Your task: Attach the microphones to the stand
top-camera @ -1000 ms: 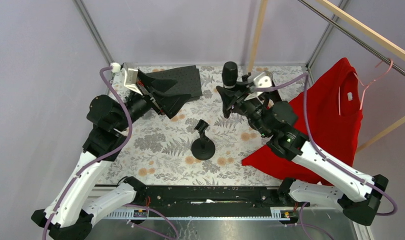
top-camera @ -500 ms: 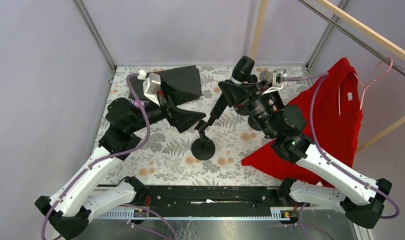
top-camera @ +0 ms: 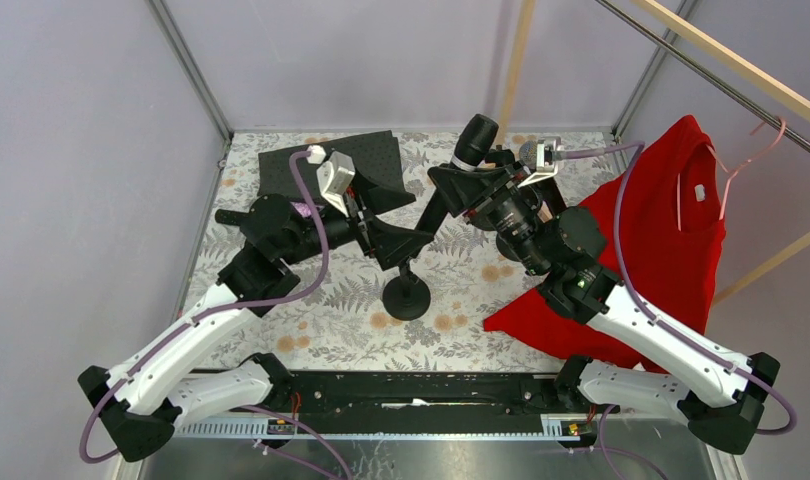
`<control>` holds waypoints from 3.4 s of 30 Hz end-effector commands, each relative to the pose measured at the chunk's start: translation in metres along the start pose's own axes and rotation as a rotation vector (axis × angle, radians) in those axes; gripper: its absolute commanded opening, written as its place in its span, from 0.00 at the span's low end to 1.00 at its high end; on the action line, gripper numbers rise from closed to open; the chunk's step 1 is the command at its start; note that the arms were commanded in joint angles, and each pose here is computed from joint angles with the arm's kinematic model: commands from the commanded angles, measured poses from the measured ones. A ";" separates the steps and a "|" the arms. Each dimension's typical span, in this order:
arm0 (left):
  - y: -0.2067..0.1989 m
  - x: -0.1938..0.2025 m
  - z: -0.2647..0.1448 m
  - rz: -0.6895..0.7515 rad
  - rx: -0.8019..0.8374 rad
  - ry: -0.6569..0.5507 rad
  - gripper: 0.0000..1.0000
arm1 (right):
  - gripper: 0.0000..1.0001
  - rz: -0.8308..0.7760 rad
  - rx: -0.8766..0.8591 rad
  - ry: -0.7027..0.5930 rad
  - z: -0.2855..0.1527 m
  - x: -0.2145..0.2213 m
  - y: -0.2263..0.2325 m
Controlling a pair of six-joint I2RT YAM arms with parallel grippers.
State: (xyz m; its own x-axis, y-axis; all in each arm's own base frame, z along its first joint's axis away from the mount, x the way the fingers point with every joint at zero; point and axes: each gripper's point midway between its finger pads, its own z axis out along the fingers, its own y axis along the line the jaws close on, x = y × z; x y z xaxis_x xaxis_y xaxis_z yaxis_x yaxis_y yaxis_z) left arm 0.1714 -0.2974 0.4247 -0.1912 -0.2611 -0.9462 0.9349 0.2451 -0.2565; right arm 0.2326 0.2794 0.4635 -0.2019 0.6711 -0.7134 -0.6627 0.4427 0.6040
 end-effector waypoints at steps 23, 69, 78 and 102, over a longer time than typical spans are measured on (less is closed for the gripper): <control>-0.003 0.026 0.014 0.002 0.030 0.039 0.82 | 0.00 0.095 -0.116 -0.027 0.005 -0.013 0.031; -0.003 0.069 0.011 0.019 0.103 0.170 0.00 | 0.68 -0.061 0.081 0.026 -0.037 0.006 -0.027; -0.003 0.072 0.009 0.030 0.102 0.185 0.00 | 0.56 -0.030 0.072 0.019 -0.034 0.009 -0.027; 0.066 0.085 -0.026 -0.058 -0.362 0.104 0.96 | 0.00 -0.302 0.207 -0.081 -0.081 -0.016 -0.070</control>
State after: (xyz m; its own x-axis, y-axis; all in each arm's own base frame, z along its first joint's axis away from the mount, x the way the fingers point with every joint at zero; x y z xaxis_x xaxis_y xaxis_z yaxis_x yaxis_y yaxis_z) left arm 0.1921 -0.2909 0.3214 -0.2781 -0.1083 -0.9544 0.8374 0.4594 -0.2961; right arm 0.2191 0.2162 0.4036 -0.0581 0.5700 -0.8196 -0.5865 0.6449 0.4901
